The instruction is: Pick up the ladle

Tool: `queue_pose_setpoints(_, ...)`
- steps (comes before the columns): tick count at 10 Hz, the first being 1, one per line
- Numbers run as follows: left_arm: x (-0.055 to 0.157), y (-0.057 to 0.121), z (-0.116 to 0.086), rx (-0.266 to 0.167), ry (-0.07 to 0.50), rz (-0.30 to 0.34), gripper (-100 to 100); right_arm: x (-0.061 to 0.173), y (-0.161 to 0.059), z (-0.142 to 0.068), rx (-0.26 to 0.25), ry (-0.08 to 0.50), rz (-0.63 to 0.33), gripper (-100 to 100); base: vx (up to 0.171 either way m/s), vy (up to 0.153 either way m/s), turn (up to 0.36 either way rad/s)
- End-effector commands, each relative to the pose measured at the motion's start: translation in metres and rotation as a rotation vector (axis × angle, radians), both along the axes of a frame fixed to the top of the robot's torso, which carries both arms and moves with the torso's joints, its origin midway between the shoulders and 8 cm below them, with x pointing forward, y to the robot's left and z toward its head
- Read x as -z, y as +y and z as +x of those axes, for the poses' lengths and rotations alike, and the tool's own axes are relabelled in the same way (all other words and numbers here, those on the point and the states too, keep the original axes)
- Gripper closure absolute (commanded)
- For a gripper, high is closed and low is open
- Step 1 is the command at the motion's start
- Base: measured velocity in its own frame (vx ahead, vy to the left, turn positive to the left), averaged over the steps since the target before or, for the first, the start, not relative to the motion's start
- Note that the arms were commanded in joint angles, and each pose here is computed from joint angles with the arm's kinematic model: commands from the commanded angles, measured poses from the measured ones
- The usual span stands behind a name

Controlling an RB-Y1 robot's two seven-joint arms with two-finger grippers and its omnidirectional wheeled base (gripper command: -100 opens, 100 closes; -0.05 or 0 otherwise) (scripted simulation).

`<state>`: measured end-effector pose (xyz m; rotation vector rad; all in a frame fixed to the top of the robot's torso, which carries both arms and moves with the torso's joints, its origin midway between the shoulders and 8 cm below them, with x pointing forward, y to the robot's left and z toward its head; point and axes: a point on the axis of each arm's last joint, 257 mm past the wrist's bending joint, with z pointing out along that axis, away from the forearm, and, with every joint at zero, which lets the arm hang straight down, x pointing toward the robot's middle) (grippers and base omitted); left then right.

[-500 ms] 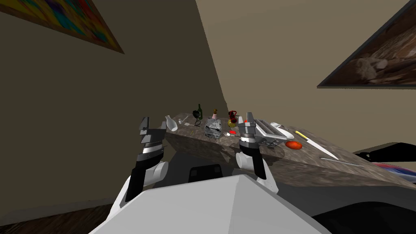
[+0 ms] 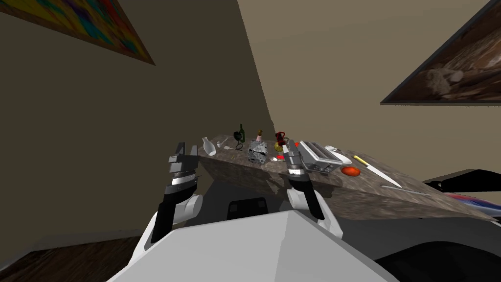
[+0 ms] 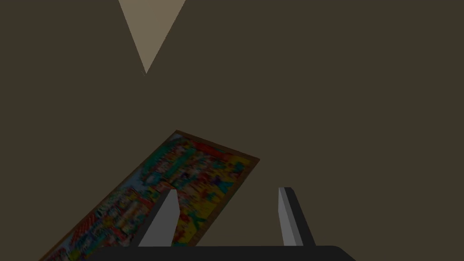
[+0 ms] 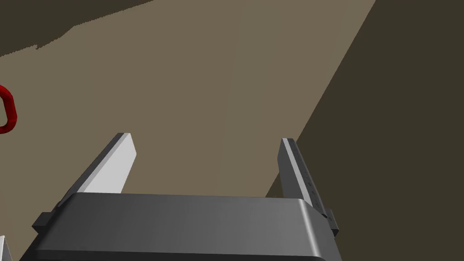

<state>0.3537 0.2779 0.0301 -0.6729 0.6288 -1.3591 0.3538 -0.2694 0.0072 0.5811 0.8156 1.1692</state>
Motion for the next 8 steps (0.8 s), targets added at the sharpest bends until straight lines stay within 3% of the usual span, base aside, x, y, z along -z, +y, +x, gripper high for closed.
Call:
queue_pose_setpoints(1,0.000,0.000,0.000,0.000,0.000,0.000,0,0.021,0.005,0.000,-0.010,0.052,-0.051,-100,-0.084,0.023,0.016)
queue_pose_setpoints(4,0.000,0.000,0.000,0.000,0.000,0.000,0,0.087,0.014,-0.002,-0.028,0.214,-0.187,-100,-0.114,0.062,0.058)
queue_pose_setpoints(5,0.000,0.000,0.000,0.000,0.000,0.000,0,0.087,0.014,-0.002,-0.028,0.215,-0.187,-100,-0.085,0.053,0.024)
queue_pose_setpoints(8,0.000,0.000,0.000,0.000,0.000,0.000,0,0.170,0.016,-0.018,-0.052,0.402,-0.344,-100,-0.076,0.067,0.100)
